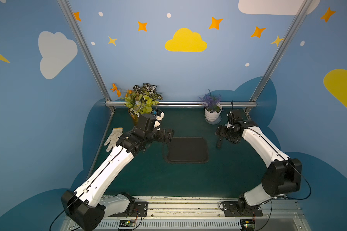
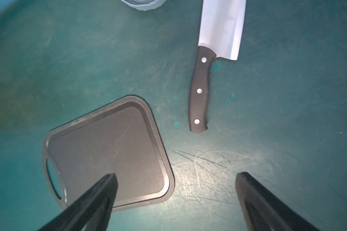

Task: Align the knife with the edge of the cutting board
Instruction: Adjust the knife at the center of the board.

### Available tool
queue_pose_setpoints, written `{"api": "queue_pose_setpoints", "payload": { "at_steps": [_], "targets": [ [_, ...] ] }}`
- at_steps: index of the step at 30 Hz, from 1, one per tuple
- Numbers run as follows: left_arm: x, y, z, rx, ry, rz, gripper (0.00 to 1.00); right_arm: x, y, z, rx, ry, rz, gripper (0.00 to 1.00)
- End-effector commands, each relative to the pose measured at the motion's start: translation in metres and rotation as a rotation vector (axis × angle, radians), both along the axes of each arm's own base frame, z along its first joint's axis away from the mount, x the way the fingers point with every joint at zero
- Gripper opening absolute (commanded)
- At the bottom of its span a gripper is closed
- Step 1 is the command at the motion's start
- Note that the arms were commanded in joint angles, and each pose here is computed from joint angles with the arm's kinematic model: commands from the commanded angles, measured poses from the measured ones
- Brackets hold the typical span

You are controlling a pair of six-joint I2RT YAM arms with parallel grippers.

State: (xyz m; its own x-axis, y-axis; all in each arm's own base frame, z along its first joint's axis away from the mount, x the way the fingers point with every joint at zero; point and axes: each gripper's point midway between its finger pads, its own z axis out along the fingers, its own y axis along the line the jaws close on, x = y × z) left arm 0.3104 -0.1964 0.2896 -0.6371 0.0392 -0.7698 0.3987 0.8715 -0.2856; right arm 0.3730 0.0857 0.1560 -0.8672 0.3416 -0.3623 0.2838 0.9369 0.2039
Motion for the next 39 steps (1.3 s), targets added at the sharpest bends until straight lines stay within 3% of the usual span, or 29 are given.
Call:
{"api": "queue_pose_setpoints", "payload": {
  "at_steps": [1,8,13,30,39],
  "targets": [
    [-0.007,-0.011,0.017,-0.041,-0.121,-0.080,1.00,0.011,-0.010,-0.007,-0.044,0.045,-0.058,0.97],
    [-0.021,-0.029,-0.008,-0.034,-0.101,-0.158,1.00,0.035,-0.012,-0.035,-0.072,0.142,-0.095,0.97],
    [-0.031,-0.034,-0.001,-0.027,-0.140,-0.190,1.00,0.045,-0.007,-0.059,-0.027,0.187,-0.114,0.97],
    [-0.044,-0.034,0.008,0.015,-0.211,-0.214,1.00,0.051,-0.026,-0.103,-0.091,0.259,-0.080,0.79],
    [-0.044,-0.034,0.004,0.044,-0.215,-0.214,1.00,0.057,-0.029,-0.125,-0.066,0.275,-0.089,0.70]
  ]
}}
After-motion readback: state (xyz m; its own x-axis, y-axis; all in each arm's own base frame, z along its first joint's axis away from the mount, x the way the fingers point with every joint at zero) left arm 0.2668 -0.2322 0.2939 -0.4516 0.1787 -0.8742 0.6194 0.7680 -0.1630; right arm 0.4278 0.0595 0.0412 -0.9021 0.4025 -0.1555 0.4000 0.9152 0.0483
